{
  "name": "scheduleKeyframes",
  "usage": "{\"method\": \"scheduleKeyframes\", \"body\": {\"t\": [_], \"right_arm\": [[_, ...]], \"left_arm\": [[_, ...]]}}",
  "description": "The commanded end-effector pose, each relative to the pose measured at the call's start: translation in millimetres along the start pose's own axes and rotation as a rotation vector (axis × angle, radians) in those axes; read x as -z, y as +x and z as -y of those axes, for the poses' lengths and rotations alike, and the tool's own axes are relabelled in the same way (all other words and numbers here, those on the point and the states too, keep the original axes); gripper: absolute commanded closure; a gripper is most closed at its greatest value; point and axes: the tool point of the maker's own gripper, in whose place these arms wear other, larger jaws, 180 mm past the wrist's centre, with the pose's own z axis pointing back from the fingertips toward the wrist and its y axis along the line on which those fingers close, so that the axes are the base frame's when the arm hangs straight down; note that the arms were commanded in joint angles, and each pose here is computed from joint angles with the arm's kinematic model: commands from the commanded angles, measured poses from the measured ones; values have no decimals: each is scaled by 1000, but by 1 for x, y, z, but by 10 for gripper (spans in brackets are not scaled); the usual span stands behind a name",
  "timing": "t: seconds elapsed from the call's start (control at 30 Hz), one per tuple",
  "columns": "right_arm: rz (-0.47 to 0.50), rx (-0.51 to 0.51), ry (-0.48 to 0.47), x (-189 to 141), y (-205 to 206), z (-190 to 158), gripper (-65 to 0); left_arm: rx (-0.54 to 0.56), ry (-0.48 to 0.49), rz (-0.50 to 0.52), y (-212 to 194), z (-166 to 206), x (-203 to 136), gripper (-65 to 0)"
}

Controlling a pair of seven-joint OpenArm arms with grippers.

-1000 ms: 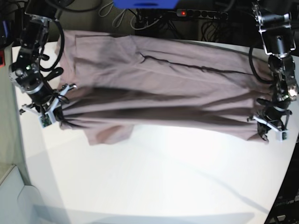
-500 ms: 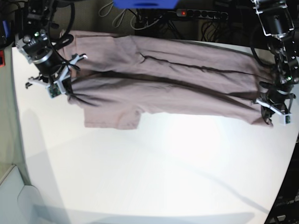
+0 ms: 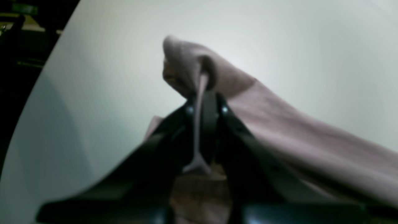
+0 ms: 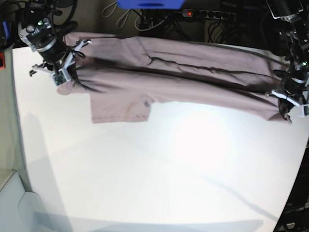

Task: Layout the t-shirt on the table in an organized manner, then fold the t-shirt properly
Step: 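Lift the hem with both grippers and fold it over toward the collar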

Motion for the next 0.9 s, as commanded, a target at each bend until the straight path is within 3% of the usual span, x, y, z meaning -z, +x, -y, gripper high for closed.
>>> {"method": "scheduleKeyframes", "body": {"t": [0.0, 0.37, 0.67, 0.87], "right_arm": [[18, 0, -1, -2, 2, 1, 0], [-33, 34, 25, 4, -20, -5, 0], [-40, 37, 26, 4, -21, -6, 0], [-46, 32, 26, 4, -22, -6, 0]], "left_arm": [[12, 12, 39, 12, -7, -3, -2], [27, 27, -74, -34, -16, -19, -2], [-47, 73, -224, -95, -38, -19, -3], [-18, -40, -232, -98, -19, -18, -5]]}}
